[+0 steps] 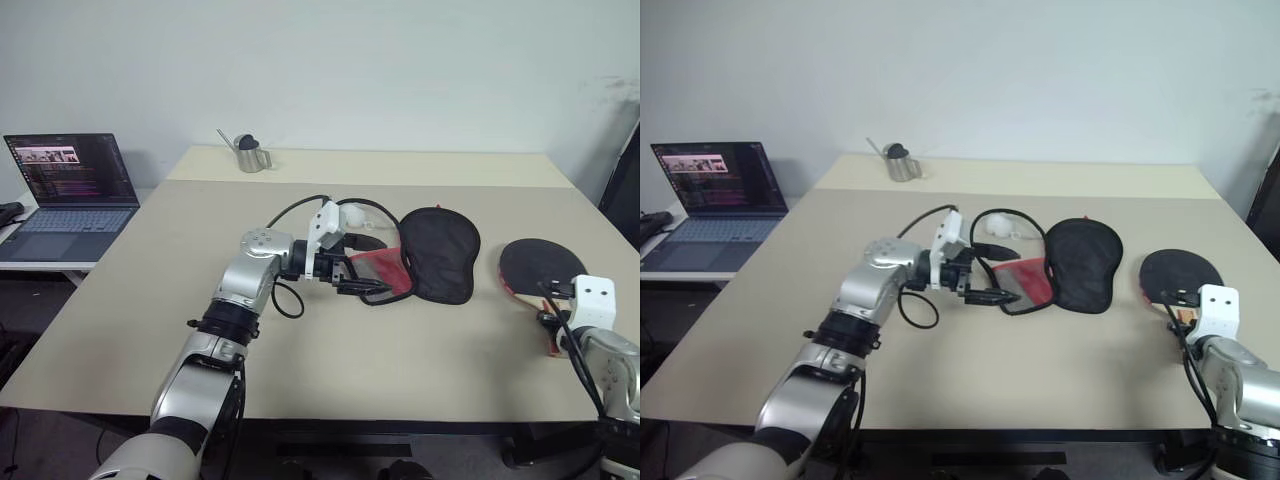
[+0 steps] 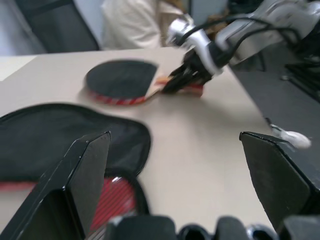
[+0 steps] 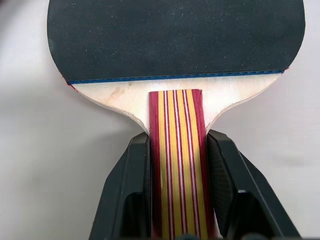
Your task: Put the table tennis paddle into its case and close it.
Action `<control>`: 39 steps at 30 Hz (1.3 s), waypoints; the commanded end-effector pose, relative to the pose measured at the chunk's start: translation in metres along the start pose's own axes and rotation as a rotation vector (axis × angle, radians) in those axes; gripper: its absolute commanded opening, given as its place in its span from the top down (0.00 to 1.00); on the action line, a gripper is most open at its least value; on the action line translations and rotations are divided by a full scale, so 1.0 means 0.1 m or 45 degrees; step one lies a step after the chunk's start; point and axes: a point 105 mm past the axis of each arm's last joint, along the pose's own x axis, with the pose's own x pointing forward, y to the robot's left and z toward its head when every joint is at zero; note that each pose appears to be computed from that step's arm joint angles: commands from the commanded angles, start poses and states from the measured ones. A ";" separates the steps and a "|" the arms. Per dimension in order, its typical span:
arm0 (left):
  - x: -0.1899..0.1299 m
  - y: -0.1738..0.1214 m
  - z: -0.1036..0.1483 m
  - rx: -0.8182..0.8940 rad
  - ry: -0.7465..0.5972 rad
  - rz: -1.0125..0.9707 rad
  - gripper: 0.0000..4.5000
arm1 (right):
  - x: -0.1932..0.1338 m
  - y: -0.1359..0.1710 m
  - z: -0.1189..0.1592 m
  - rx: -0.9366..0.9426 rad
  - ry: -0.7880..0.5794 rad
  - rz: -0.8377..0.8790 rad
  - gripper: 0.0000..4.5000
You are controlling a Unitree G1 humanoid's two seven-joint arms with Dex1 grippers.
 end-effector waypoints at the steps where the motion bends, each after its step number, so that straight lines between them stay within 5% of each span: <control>1: -0.14 0.09 0.14 0.032 -0.054 0.075 0.00 | -0.21 0.14 0.47 -0.008 -0.204 0.044 0.75; 10: -0.31 0.15 0.14 0.027 -0.059 0.178 0.00 | -0.26 0.92 0.76 0.016 -0.266 0.284 0.75; 19: -0.28 0.09 0.12 0.008 -0.070 0.190 0.00 | 0.01 1.71 0.76 0.006 -0.199 0.449 0.75; 39: -0.20 0.04 0.11 0.029 -0.063 0.163 0.00 | 0.43 1.70 0.62 -0.029 -0.147 0.317 0.75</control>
